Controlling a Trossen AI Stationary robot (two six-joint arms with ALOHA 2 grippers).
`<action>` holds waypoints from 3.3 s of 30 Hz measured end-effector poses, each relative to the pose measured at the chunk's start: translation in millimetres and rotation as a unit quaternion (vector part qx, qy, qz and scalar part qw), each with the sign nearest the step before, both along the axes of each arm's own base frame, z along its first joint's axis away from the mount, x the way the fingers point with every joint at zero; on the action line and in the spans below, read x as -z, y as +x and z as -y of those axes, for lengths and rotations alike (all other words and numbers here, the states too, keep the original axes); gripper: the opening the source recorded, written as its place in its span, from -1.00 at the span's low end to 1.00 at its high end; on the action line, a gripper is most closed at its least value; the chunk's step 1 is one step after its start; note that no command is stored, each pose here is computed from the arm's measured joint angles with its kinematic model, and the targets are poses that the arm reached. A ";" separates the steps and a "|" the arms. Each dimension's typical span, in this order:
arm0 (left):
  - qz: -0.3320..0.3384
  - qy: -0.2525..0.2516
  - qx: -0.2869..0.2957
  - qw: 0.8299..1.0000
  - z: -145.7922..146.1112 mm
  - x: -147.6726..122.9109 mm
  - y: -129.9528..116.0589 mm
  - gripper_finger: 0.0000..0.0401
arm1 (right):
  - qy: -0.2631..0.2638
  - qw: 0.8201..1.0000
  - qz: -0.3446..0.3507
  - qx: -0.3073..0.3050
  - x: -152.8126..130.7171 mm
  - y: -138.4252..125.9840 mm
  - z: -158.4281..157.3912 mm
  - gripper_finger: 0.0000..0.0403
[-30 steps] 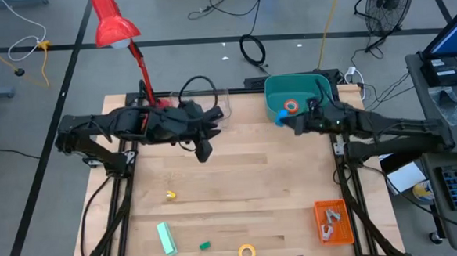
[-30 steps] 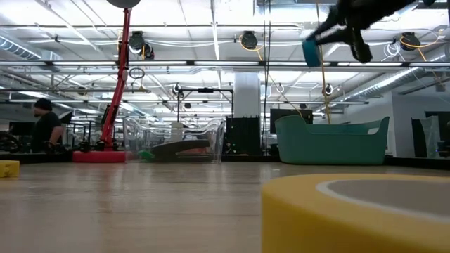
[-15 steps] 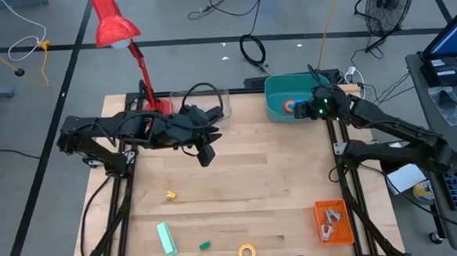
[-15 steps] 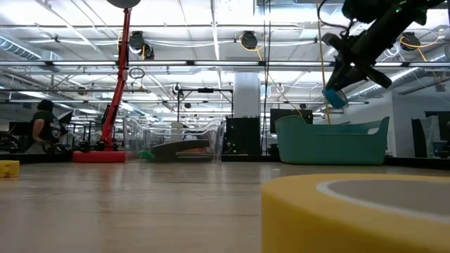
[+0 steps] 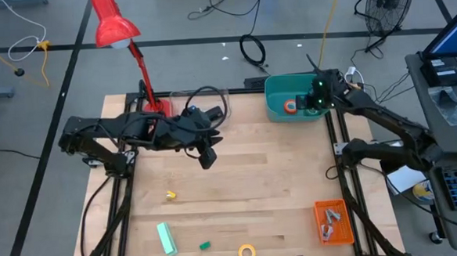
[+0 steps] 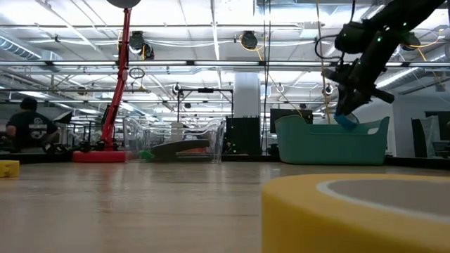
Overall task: Pick and place Stapler, Stapler remover, tape
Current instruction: Put the blue tape into the blue bin, then put the big light blue stapler into the transparent bin
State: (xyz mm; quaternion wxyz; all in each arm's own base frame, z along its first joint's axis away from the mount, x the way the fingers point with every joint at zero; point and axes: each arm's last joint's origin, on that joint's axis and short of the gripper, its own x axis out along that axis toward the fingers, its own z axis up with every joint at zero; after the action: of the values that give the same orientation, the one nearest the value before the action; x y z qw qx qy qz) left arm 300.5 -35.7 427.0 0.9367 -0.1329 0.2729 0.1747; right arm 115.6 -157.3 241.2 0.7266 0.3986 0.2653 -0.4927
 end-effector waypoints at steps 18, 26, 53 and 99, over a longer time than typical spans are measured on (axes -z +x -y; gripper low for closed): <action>-0.030 -0.023 -0.015 0.999 -0.4 5.7 -4.3 -0.52 | -0.011 0.997 -0.080 -0.002 34.3 4.1 44.7 -0.82; -0.037 -0.026 -0.016 0.999 -0.1 6.9 -5.3 -0.52 | 0.001 0.990 -0.137 -0.020 52.0 7.1 52.7 -0.82; -0.040 -0.026 -0.016 0.999 0.1 7.3 -6.0 -0.52 | 0.001 0.983 -0.175 -0.057 55.1 6.2 51.3 -0.34; -0.208 -0.114 0.119 0.964 7.7 26.1 -27.7 -0.52 | -0.012 0.826 0.398 -0.398 -89.4 22.0 -113.5 -0.31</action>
State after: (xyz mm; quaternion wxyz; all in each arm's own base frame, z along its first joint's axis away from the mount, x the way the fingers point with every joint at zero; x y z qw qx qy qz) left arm 272.8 -43.4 401.0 0.8521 -0.1664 0.4933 0.0534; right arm 137.6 -43.8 330.7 0.9069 0.4114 0.0827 0.0383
